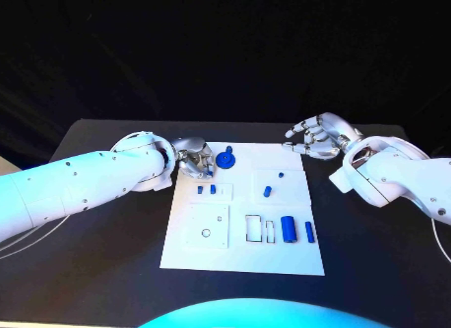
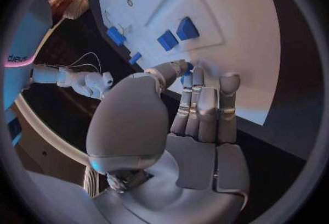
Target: Assemble the parts on the task board
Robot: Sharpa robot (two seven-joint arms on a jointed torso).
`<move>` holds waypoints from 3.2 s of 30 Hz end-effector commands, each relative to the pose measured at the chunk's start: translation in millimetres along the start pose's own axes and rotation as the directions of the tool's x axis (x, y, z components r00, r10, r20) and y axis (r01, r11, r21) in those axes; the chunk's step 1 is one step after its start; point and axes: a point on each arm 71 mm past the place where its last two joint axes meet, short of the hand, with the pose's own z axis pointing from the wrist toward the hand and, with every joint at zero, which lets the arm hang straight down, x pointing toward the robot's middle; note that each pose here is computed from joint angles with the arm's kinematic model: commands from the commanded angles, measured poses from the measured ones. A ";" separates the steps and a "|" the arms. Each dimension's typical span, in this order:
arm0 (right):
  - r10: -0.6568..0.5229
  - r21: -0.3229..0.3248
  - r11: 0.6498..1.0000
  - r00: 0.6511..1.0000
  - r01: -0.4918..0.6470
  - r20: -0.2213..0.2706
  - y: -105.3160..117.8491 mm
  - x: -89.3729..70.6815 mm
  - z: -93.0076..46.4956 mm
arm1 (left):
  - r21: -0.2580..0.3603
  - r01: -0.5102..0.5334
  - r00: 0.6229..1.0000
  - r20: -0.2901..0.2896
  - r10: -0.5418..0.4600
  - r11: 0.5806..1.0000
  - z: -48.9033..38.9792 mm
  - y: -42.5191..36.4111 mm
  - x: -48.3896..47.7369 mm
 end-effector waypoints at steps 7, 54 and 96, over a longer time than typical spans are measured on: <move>-0.010 -0.016 1.000 1.000 0.010 -0.005 1.2 0.7 -0.4 | -0.005 -0.008 0.999 -0.032 0.008 1.000 0.9 1.2 3.5; -0.011 -0.013 1.000 1.000 0.011 -0.002 0.0 -0.2 -0.3 | -0.016 0.040 0.999 -0.020 -0.041 0.999 -0.7 3.8 2.6; -0.159 -0.014 0.987 0.983 0.158 -0.093 -7.4 1.6 0.0 | 0.006 0.385 0.920 0.069 -0.385 0.923 -25.8 32.0 -15.1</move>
